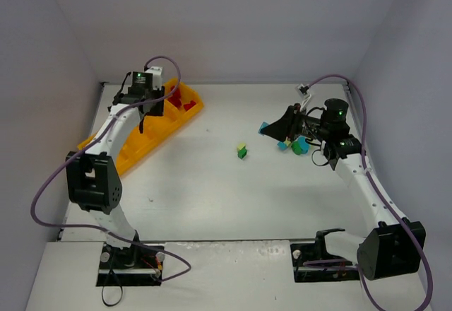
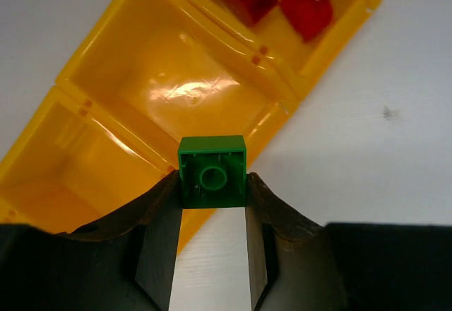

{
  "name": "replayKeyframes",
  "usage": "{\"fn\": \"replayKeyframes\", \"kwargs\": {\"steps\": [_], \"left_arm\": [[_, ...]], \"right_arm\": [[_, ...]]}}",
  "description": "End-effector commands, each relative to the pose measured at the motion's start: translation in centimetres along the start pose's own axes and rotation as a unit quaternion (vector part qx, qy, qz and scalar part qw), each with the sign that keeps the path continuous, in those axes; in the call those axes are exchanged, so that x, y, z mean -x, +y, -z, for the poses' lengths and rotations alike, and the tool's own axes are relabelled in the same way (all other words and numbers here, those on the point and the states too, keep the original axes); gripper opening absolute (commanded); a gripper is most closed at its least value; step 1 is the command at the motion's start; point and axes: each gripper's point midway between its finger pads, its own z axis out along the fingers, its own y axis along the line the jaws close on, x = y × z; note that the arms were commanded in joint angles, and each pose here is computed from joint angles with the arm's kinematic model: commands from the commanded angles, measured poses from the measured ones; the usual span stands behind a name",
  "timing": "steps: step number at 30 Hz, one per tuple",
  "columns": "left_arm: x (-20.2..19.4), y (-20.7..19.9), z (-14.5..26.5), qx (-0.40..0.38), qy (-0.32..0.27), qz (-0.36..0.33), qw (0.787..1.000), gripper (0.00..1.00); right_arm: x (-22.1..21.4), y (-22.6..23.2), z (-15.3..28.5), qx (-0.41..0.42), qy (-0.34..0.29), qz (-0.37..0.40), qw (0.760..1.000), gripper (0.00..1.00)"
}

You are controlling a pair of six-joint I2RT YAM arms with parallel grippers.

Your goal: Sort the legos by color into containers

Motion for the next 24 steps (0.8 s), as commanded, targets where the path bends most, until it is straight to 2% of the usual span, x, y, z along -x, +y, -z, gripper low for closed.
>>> {"fn": "replayKeyframes", "kwargs": {"steps": [1, 4, 6, 10, 11, 14, 20, 24], "left_arm": [[2.4, 3.1, -0.6, 0.085, -0.020, -0.021, 0.996, 0.00], [1.7, 3.7, -3.0, 0.100, 0.000, -0.022, 0.995, 0.01], [2.0, 4.3, -3.6, 0.115, -0.003, -0.021, 0.993, 0.08], [1.9, 5.6, -5.0, 0.138, 0.011, -0.022, 0.990, 0.11], [2.5, 5.8, -5.0, 0.140, 0.006, -0.020, 0.990, 0.20], [2.5, 5.7, -5.6, 0.135, 0.008, -0.026, 0.991, 0.35], [2.5, 5.4, -6.0, 0.126, 0.007, -0.026, 0.992, 0.52], [3.0, 4.8, -5.0, 0.114, -0.004, -0.019, 0.993, 0.56]], "right_arm": [[2.5, 1.1, 0.4, 0.008, -0.030, 0.044, 0.999, 0.00], [2.6, 1.2, 0.5, 0.006, -0.032, 0.044, 0.998, 0.00], [2.6, 1.3, 0.6, 0.004, -0.032, 0.045, 0.998, 0.00], [2.6, 1.3, 0.8, -0.001, -0.032, 0.047, 0.998, 0.00], [2.5, 1.2, 0.8, -0.002, -0.031, 0.045, 0.999, 0.00], [2.5, 1.2, 0.8, -0.004, -0.032, 0.044, 0.999, 0.00], [2.9, 1.3, 0.8, -0.005, -0.033, 0.045, 0.998, 0.00], [2.9, 1.2, 0.7, -0.005, -0.032, 0.042, 0.999, 0.00]]}}
